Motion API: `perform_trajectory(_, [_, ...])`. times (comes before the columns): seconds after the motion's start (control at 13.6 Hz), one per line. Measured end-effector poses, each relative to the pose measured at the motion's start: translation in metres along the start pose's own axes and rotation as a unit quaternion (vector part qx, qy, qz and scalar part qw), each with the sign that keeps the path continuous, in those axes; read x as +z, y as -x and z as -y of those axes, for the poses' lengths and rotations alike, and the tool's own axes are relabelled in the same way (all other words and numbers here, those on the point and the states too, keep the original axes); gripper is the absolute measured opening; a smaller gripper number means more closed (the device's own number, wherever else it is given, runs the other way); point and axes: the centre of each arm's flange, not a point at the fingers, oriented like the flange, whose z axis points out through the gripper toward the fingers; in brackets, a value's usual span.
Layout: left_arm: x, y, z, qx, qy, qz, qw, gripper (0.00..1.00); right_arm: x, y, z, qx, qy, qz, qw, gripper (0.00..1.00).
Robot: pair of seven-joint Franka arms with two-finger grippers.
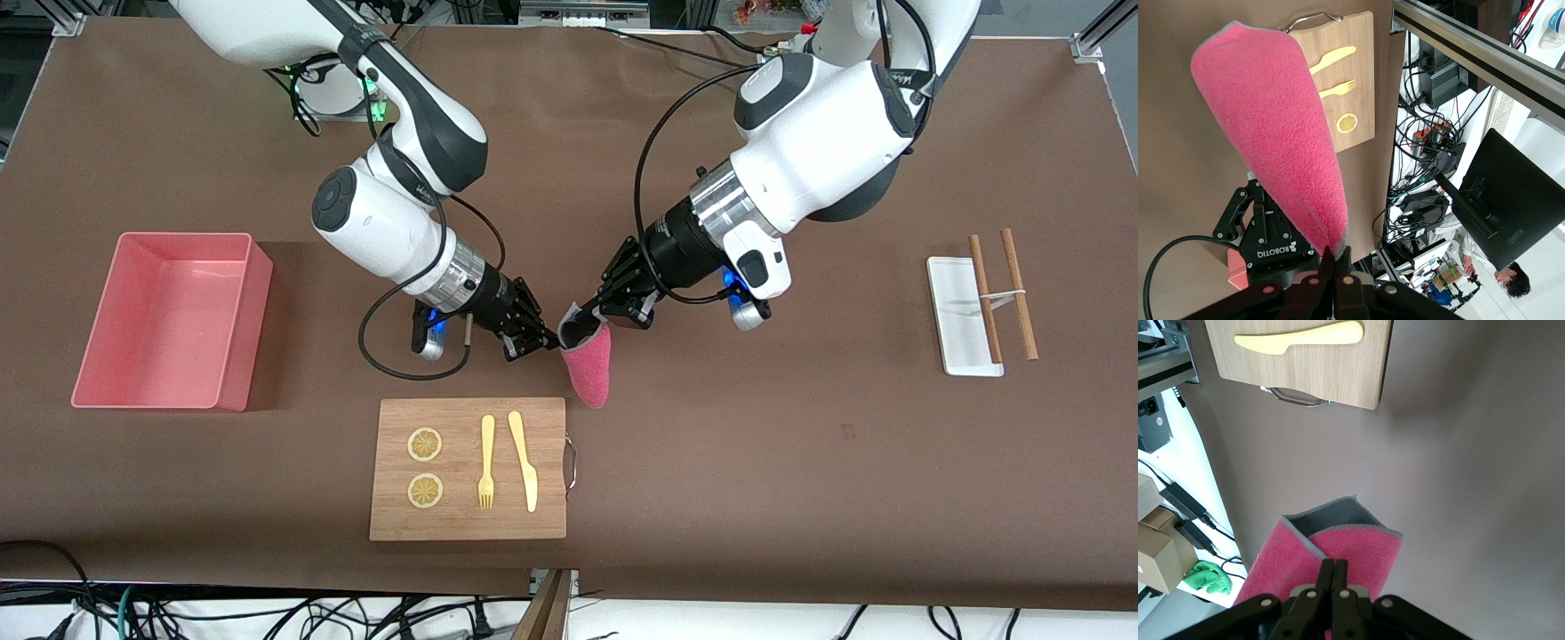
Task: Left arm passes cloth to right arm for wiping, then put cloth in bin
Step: 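Grasp the cloth with the right gripper while the left gripper holds it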
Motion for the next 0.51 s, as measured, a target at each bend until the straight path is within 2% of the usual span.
perform_trajectory(0.51, [-0.0003,0.0003,-0.0001,0.000,0.000,0.000,1.000,0.02,-0.0019,-0.0004,0.0020,0.000,-0.003,0.000,1.000,0.01])
